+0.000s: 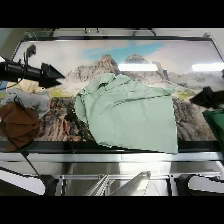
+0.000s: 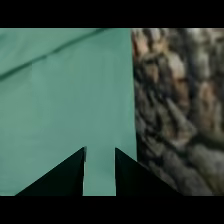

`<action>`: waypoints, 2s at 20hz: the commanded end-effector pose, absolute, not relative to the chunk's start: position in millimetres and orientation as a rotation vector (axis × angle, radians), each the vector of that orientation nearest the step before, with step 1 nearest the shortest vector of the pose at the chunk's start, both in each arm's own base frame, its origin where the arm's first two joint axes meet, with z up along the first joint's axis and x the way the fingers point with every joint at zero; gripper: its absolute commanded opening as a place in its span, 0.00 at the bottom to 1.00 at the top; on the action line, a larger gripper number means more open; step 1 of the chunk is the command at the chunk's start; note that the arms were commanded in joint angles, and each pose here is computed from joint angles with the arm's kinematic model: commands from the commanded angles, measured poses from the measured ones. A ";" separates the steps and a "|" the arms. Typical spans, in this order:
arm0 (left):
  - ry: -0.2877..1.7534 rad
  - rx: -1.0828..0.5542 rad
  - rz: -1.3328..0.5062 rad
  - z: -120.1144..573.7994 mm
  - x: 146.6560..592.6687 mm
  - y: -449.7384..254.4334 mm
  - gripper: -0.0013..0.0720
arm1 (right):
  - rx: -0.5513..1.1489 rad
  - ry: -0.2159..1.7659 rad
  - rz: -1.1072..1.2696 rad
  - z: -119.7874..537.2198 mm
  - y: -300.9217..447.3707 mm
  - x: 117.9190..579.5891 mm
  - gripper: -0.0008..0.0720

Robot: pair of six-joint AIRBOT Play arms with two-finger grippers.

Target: Fold the shirts.

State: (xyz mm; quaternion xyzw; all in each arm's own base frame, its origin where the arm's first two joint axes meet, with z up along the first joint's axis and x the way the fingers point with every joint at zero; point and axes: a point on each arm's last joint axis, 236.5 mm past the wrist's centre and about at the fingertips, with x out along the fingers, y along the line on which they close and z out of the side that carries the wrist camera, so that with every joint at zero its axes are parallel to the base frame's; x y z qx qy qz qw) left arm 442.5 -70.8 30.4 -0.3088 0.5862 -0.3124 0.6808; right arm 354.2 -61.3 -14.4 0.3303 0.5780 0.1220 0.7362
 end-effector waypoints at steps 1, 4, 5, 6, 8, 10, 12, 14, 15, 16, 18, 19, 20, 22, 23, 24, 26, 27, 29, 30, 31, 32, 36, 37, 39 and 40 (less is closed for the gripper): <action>1.486 -0.698 -0.627 -18.7 373.3 -80.0 0.76 | 0.857 1.380 0.219 -44.4 -39.1 275.5 0.39; 1.560 -0.714 -0.621 -43.4 341.0 -101.4 0.76 | 0.912 1.440 0.058 -82.6 -29.7 235.1 0.51; 1.590 -0.716 -0.632 -50.2 330.6 -108.1 0.76 | 0.915 1.502 0.022 -94.9 -27.5 217.1 0.51; 1.611 -0.711 -0.643 -55.6 322.6 -113.3 0.76 | 0.910 1.563 -0.004 -105.0 -25.2 199.8 0.51; 1.639 -0.703 -0.662 -64.1 310.1 -121.7 0.76 | 0.937 1.616 -0.019 -116.6 -16.4 183.2 0.51; 1.665 -0.693 -0.680 -70.1 298.8 -128.7 0.76 | 0.945 1.650 0.000 -126.3 -7.0 171.1 0.51; 1.676 -0.680 -0.691 -74.5 292.8 -134.2 0.76 | 0.970 1.669 0.022 -134.6 0.8 166.2 0.51; 1.683 -0.663 -0.699 -76.7 290.2 -140.6 0.76 | 1.014 1.686 0.060 -139.4 9.3 166.1 0.51; 1.683 -0.654 -0.706 -76.9 289.9 -144.8 0.76 | 1.045 1.674 0.084 -140.9 14.2 170.7 0.50; 1.680 -0.638 -0.707 -78.6 290.4 -148.4 0.76 | 1.081 1.646 0.110 -142.1 19.1 178.7 0.50; 1.664 -0.603 -0.703 -83.4 293.6 -157.1 0.76 | 1.139 1.567 0.188 -137.5 29.1 197.2 0.11; 1.656 -0.583 -0.702 -85.8 294.9 -161.9 0.76 | 1.149 1.530 0.204 -134.7 29.9 205.4 0.04; 1.643 -0.565 -0.698 -88.4 297.3 -166.3 0.76 | 1.153 1.511 0.206 -133.3 29.0 210.3 0.03; 1.602 -0.534 -0.674 -94.8 307.1 -171.5 0.76 | 1.151 1.499 0.210 -130.3 26.3 215.5 0.03; 1.584 -0.520 -0.663 -97.3 311.4 -173.7 0.76 | 1.151 1.498 0.218 -128.2 26.1 216.7 0.03; 1.572 -0.510 -0.657 -99.0 314.1 -175.5 0.76 | 1.151 1.498 0.226 -126.2 26.2 217.3 0.03; 1.568 -0.500 -0.655 -100.2 314.9 -175.8 0.37 | 1.151 1.498 0.235 -123.9 26.1 218.3 0.03; 1.575 -0.503 -0.655 -99.8 313.5 -173.4 0.33 | 1.147 1.494 0.235 -123.2 24.9 219.9 0.03; 1.598 -0.529 -0.666 -95.7 308.6 -166.3 0.32 | 1.140 1.488 0.239 -121.1 22.6 222.9 0.03; 1.605 -0.549 -0.665 -93.6 307.6 -160.8 0.33 | 1.137 1.483 0.240 -120.2 21.2 225.0 0.03; 1.607 -0.570 -0.658 -92.1 308.3 -154.0 0.33 | 1.135 1.481 0.237 -120.0 20.2 226.1 0.03; 1.605 -0.587 -0.650 -91.2 309.7 -149.0 0.33 | 1.137 1.480 0.236 -119.9 20.0 226.6 0.03; 1.584 -0.618 -0.624 -90.7 316.4 -139.4 0.33 | 1.136 1.480 0.236 -119.9 19.8 226.5 0.03; 1.577 -0.616 -0.617 -91.7 318.4 -138.8 0.33 | 1.135 1.479 0.235 -120.1 19.6 226.8 0.03; 1.546 -0.621 -0.625 -90.5 324.8 -147.6 0.32 | 1.134 1.478 0.232 -120.5 19.2 226.9 0.03; 1.522 -0.626 -0.644 -87.7 328.7 -155.2 0.33 | 1.134 1.478 0.233 -120.4 19.3 227.0 0.03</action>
